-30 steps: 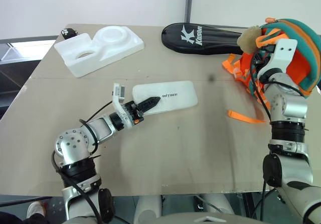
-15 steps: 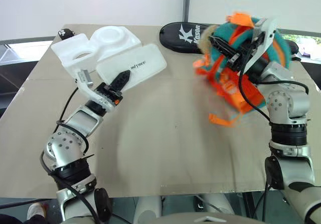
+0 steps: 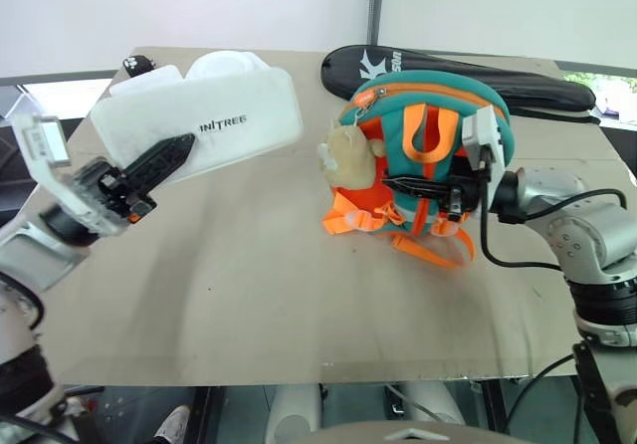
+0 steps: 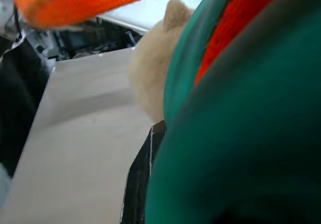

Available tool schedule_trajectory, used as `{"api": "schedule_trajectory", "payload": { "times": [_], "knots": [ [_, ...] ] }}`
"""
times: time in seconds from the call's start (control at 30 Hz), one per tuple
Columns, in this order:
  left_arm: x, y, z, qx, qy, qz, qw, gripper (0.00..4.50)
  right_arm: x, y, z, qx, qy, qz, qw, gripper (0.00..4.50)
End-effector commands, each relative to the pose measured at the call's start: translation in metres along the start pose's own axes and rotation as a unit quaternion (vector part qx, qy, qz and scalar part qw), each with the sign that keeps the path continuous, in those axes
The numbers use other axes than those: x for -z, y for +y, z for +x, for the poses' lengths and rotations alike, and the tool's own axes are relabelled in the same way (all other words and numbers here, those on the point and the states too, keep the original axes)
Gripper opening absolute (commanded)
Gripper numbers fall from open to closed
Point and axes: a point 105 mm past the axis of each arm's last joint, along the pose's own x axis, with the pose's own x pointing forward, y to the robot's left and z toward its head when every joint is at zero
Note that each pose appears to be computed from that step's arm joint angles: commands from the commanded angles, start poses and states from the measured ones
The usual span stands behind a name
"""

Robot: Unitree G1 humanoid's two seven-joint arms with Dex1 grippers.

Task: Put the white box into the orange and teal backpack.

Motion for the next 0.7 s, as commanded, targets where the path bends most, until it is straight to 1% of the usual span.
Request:
{"api": "schedule_trajectory", "payload": {
  "times": [0.03, 0.17, 0.23, 0.27, 0.4, 0.53, 0.63, 0.7],
  "knots": [
    [-0.007, -0.022, 0.014, 0.072, 0.020, 0.098, 0.992, 1.10, -0.019, 0.015, -0.019, -0.050, -0.010, -0.008, 0.999, 0.06],
    [0.001, -0.029, 0.031, 0.112, 0.035, 0.184, 0.976, 1.10, -0.024, 0.018, -0.024, -0.064, -0.003, -0.004, 0.998, 0.06],
    [0.012, -0.039, 0.041, 0.159, 0.050, 0.236, 0.957, 1.10, -0.026, 0.016, -0.023, -0.063, -0.003, -0.003, 0.998, 0.06],
    [0.016, -0.044, 0.045, 0.181, 0.053, 0.250, 0.950, 1.10, -0.026, 0.014, -0.022, -0.057, -0.003, -0.007, 0.998, 0.06],
    [0.022, -0.062, 0.059, 0.245, 0.050, 0.270, 0.930, 1.10, -0.025, 0.009, -0.019, -0.041, -0.002, -0.010, 0.999, 0.06],
    [0.027, -0.061, 0.080, 0.258, 0.074, 0.312, 0.911, 1.10, -0.023, 0.012, -0.017, -0.048, 0.003, -0.010, 0.999, 0.06],
    [0.032, -0.062, 0.108, 0.248, 0.095, 0.321, 0.909, 1.10, -0.024, 0.017, -0.015, -0.061, 0.001, -0.011, 0.998, 0.06],
    [0.043, -0.070, 0.126, 0.263, 0.123, 0.322, 0.901, 1.10, -0.023, 0.020, -0.013, -0.064, -0.002, -0.012, 0.998, 0.06]
  ]
}}
